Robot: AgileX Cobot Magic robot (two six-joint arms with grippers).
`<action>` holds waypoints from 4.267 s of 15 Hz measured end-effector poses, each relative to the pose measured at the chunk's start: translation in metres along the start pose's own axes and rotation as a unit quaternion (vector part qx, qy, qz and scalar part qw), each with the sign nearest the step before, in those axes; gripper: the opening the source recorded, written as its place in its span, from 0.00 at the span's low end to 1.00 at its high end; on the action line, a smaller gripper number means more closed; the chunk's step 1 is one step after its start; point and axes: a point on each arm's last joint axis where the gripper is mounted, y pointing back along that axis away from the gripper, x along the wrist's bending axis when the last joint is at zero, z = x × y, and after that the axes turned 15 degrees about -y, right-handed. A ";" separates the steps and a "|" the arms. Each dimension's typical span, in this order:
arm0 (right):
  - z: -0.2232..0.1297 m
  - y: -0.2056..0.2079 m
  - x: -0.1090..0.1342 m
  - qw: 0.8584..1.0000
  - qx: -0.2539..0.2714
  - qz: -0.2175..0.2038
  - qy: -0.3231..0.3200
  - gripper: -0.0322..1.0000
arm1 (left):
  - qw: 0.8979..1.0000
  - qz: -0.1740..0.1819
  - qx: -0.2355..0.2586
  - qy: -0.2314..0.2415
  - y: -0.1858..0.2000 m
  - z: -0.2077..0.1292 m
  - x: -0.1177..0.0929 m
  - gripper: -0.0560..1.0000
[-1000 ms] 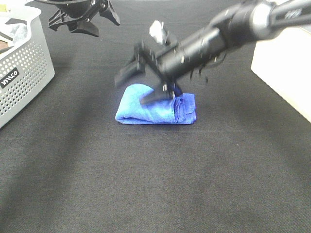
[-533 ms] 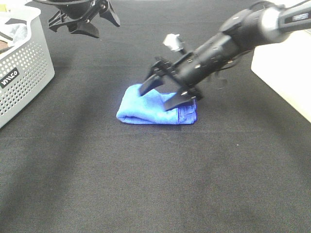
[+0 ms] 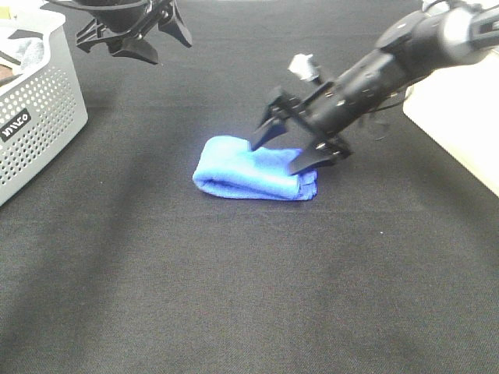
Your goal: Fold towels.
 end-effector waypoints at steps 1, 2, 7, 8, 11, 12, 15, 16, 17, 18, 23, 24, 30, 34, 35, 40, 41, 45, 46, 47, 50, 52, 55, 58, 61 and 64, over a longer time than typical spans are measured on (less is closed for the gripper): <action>0.001 0.011 0.004 1.000 -0.010 -0.007 0.012 0.83 | 1.000 0.001 -0.001 -0.007 0.004 0.001 -0.001 0.60; 0.000 0.023 0.009 0.999 -0.021 -0.016 0.023 0.83 | 1.000 0.007 0.002 -0.019 0.011 0.002 -0.002 0.60; -0.021 0.089 0.044 0.995 -0.033 -0.072 0.052 0.83 | 0.991 0.068 0.042 -0.103 0.077 0.004 -0.012 0.60; -0.027 0.101 0.050 0.995 -0.034 -0.078 0.059 0.83 | 0.989 0.079 0.058 -0.114 0.088 0.001 -0.013 0.60; -0.048 0.140 0.073 0.993 -0.040 -0.083 0.072 0.83 | 0.979 0.106 0.080 -0.155 0.132 -0.003 -0.020 0.60; -0.055 0.152 0.079 0.992 -0.049 -0.084 0.080 0.83 | 0.975 0.118 0.083 -0.168 0.149 -0.004 -0.022 0.60; -0.083 0.190 0.094 0.987 -0.089 -0.095 0.097 0.83 | 0.969 0.145 0.065 -0.190 0.195 -0.019 -0.029 0.60; -0.099 0.202 0.097 0.985 -0.100 -0.098 0.105 0.83 | 0.968 0.148 0.068 -0.191 0.207 -0.031 -0.031 0.60; -0.115 0.210 0.094 0.983 -0.103 -0.108 0.109 0.83 | 0.968 0.147 0.077 -0.190 0.217 -0.049 -0.031 0.60; -0.133 0.217 0.092 0.981 -0.106 -0.114 0.112 0.83 | 0.968 0.147 0.079 -0.189 0.232 -0.069 -0.033 0.60; -0.243 0.237 0.064 0.976 -0.145 -0.108 0.124 0.83 | 0.968 0.144 0.082 -0.187 0.286 -0.189 -0.033 0.60; -0.263 0.237 0.056 0.973 -0.158 -0.105 0.128 0.83 | 0.969 0.145 0.070 -0.189 0.295 -0.214 -0.033 0.60; -0.373 0.232 0.007 0.940 -0.252 -0.091 0.210 0.83 | 0.960 0.145 -0.072 -0.227 0.332 -0.337 -0.028 0.60; -0.400 0.233 -0.011 0.911 -0.314 -0.111 0.243 0.83 | 0.942 0.137 -0.130 -0.279 0.335 -0.360 -0.029 0.60; -0.406 0.230 -0.025 0.902 -0.337 -0.141 0.232 0.83 | 0.939 0.122 -0.127 -0.295 0.321 -0.365 -0.028 0.60; -0.402 0.228 -0.035 0.894 -0.359 -0.169 0.209 0.83 | 0.933 0.105 -0.146 -0.312 0.310 -0.362 -0.028 0.60; -0.402 0.228 -0.035 0.894 -0.358 -0.169 0.209 0.83 | 0.933 0.104 -0.147 -0.312 0.310 -0.362 -0.029 0.60; -0.402 0.227 -0.036 0.894 -0.358 -0.169 0.208 0.83 | 0.933 0.104 -0.149 -0.312 0.310 -0.362 -0.029 0.60; -0.402 0.227 -0.036 0.894 -0.358 -0.169 0.208 0.83 | 0.933 0.104 -0.149 -0.312 0.310 -0.362 -0.029 0.60; -0.402 0.227 -0.036 0.894 -0.358 -0.169 0.208 0.83 | 0.933 0.104 -0.149 -0.312 0.310 -0.362 -0.029 0.60; -0.402 0.227 -0.036 0.894 -0.358 -0.169 0.208 0.83 | 0.933 0.104 -0.149 -0.312 0.310 -0.362 -0.029 0.60; -0.402 0.227 -0.036 0.894 -0.358 -0.169 0.208 0.83 | 0.933 0.104 -0.149 -0.312 0.310 -0.362 -0.029 0.60; -0.402 0.228 -0.036 0.890 -0.378 -0.182 0.178 0.83 | 0.935 0.125 -0.152 -0.295 0.310 -0.362 -0.028 0.60; -0.413 0.231 -0.038 0.869 -0.431 -0.190 0.152 0.83 | 0.935 0.185 -0.168 -0.251 0.313 -0.365 -0.029 0.60; -0.423 0.232 -0.038 0.858 -0.455 -0.177 0.162 0.83 | 0.929 0.207 -0.189 -0.241 0.316 -0.370 -0.031 0.60; -0.429 0.232 -0.038 0.850 -0.469 -0.169 0.169 0.83 | 0.929 0.208 -0.189 -0.241 0.316 -0.370 -0.031 0.60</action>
